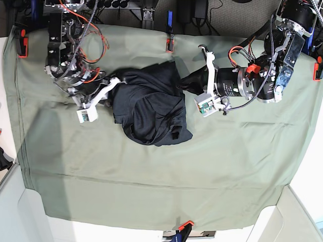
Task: Fold the T-shirt properly
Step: 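Grasp the bundle's sides with both grippers and push them inward, then tuck and square the folded bundle, then open both grippers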
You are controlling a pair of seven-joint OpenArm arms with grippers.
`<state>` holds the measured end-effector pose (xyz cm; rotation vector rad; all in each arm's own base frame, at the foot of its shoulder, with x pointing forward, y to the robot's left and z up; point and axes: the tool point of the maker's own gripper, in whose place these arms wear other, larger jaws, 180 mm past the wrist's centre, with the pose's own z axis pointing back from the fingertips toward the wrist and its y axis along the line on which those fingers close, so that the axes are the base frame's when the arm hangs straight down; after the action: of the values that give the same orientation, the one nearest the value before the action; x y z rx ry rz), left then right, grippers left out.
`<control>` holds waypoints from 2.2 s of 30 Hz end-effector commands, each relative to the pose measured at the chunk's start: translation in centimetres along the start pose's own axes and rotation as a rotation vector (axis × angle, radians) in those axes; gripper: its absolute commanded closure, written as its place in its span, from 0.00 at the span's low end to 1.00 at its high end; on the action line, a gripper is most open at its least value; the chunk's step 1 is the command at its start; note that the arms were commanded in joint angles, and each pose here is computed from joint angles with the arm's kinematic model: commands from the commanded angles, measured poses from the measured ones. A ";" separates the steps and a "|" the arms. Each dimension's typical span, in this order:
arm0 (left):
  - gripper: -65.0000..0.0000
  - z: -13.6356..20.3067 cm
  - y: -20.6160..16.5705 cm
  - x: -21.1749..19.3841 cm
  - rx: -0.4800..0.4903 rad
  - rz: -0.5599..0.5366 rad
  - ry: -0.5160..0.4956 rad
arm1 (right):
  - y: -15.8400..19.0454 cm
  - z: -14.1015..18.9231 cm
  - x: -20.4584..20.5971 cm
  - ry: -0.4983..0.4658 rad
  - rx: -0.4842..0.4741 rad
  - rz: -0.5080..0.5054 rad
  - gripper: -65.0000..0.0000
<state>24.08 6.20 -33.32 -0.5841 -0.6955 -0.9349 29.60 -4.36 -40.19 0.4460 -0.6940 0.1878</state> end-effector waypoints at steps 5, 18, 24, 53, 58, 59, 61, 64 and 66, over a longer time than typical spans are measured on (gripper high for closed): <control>1.00 0.6 0.4 0.7 0.012 -0.022 -0.016 | 5.7 -1.2 1.0 -0.033 0.123 0.024 1.00; 1.00 2.4 2.7 0.1 0.084 -0.038 0.011 | 6.7 0.8 4.8 -0.130 0.043 0.142 1.00; 1.00 2.9 3.8 0.2 0.116 -0.023 -0.008 | 6.8 2.0 8.3 -0.222 0.025 0.173 1.00; 1.00 1.7 17.2 1.4 0.356 0.110 -0.073 | 3.8 -6.1 15.5 -0.226 0.012 0.239 1.00; 1.00 1.7 17.2 1.2 0.357 0.110 -0.065 | 3.2 -6.4 17.4 -0.231 -0.022 0.274 1.00; 1.00 1.7 17.2 1.1 0.356 0.113 -0.056 | 2.9 -6.4 17.9 -0.233 -0.039 0.285 1.00; 1.00 2.0 17.2 0.9 0.352 0.123 -0.045 | 2.6 -6.3 18.8 -0.240 -0.060 0.302 1.00; 1.00 3.0 17.0 -0.3 0.332 0.153 0.024 | 2.5 -5.9 19.6 -0.249 -0.068 0.309 1.00; 1.00 4.0 16.2 -0.9 0.293 0.184 0.061 | 2.3 -5.4 19.9 -0.251 -0.084 0.310 1.00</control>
<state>35.44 17.13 -35.87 -0.3547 -0.6298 -0.6491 45.64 0.30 -32.77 0.2736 -0.9339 0.3987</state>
